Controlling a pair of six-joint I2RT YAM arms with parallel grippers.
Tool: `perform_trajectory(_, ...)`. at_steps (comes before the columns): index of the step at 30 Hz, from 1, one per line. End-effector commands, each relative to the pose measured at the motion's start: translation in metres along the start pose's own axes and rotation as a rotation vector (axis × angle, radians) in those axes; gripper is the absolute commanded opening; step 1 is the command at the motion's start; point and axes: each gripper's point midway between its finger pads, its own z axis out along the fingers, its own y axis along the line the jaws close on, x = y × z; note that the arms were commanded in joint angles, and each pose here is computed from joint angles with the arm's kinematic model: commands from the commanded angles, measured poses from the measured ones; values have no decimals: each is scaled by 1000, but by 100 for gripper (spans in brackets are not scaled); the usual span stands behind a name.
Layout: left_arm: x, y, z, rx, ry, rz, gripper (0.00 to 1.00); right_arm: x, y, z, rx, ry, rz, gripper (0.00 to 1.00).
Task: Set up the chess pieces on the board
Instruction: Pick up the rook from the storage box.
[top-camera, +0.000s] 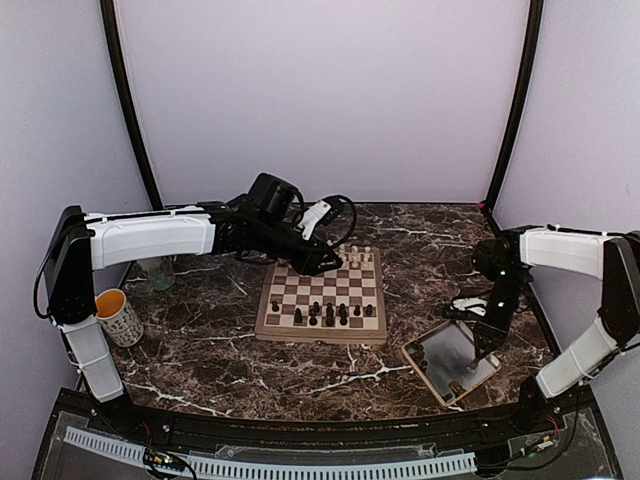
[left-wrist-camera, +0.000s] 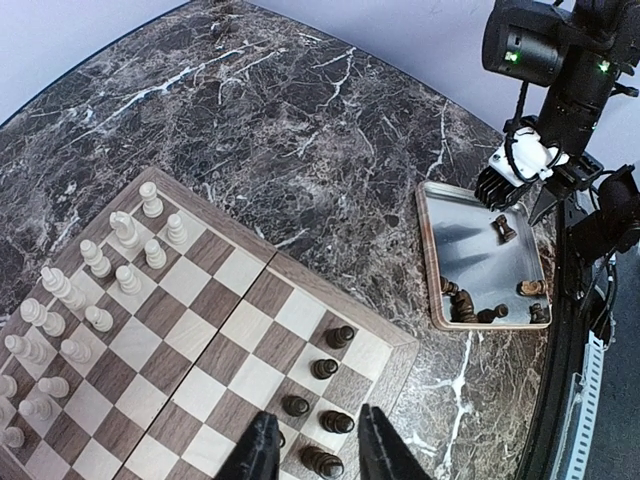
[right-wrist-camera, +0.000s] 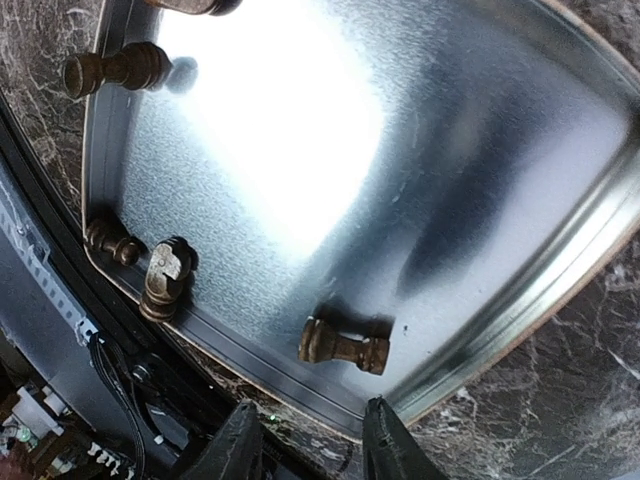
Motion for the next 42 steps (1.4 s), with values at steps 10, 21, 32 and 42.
perform_trajectory(10, -9, -7, -12, 18, -44, 3, 30, 10, 9, 33, -152, 112, 83, 60)
perform_trajectory(21, -4, -7, -10, 18, -25, 4, 30, -22, -10, 35, -137, 51, 142, 42)
perform_trajectory(32, 3, -6, -7, 17, -18, -11, 30, -15, -14, 34, -14, 73, 80, 36)
perform_trajectory(42, 2, -8, 0, 29, -22, -10, 30, -4, -14, 38, 109, 74, 39, 30)
